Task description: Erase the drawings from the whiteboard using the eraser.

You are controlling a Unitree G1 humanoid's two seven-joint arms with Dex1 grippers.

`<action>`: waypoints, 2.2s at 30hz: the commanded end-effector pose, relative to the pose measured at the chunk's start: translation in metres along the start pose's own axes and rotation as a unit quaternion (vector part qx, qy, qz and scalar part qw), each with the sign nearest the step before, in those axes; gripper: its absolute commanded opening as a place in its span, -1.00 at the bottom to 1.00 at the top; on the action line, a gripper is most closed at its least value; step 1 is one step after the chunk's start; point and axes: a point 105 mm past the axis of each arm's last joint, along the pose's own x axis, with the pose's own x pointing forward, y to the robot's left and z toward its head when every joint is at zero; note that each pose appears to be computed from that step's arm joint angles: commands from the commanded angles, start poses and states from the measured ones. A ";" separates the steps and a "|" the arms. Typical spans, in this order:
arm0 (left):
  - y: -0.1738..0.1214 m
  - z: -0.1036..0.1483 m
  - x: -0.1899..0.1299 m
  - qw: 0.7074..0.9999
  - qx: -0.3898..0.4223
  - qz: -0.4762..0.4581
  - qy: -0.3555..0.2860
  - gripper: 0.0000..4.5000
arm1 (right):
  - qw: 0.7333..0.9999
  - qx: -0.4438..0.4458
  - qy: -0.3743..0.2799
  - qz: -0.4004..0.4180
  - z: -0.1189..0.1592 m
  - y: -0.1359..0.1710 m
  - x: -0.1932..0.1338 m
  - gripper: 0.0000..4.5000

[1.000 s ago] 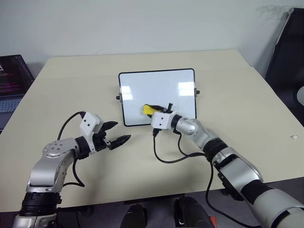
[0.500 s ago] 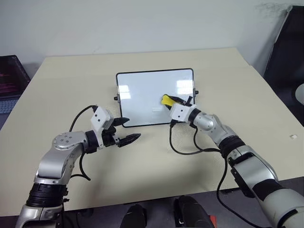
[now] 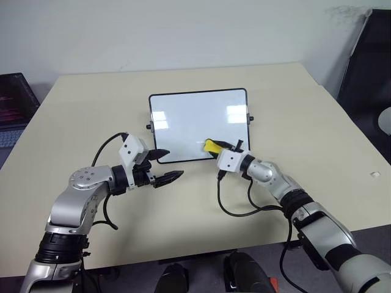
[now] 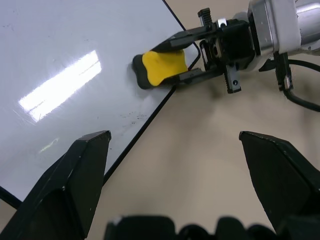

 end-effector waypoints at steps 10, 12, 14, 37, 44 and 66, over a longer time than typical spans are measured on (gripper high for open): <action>-0.004 0.013 0.011 0.999 0.016 -0.018 -0.025 1.00 | 0.999 -0.016 -0.006 -0.030 0.019 -0.017 -0.005 -0.48; -0.007 0.015 0.013 0.999 0.026 -0.033 -0.021 1.00 | 0.999 0.008 0.000 -0.053 0.020 -0.029 -0.014 -0.48; -0.011 0.017 0.014 0.998 0.038 -0.048 -0.015 1.00 | 0.997 0.035 0.013 -0.071 0.020 -0.039 -0.026 -0.48; -0.041 0.047 0.085 0.969 0.144 -0.200 -0.018 1.00 | 0.799 0.424 0.317 -0.285 -0.046 -0.043 -0.174 -0.48; -0.053 0.056 0.101 0.963 0.148 -0.219 -0.041 1.00 | 0.788 0.445 0.319 -0.282 -0.050 -0.047 -0.166 -0.48; -0.049 0.053 0.092 0.969 0.152 -0.193 -0.038 1.00 | 0.773 0.452 0.315 -0.315 -0.069 -0.059 -0.164 0.99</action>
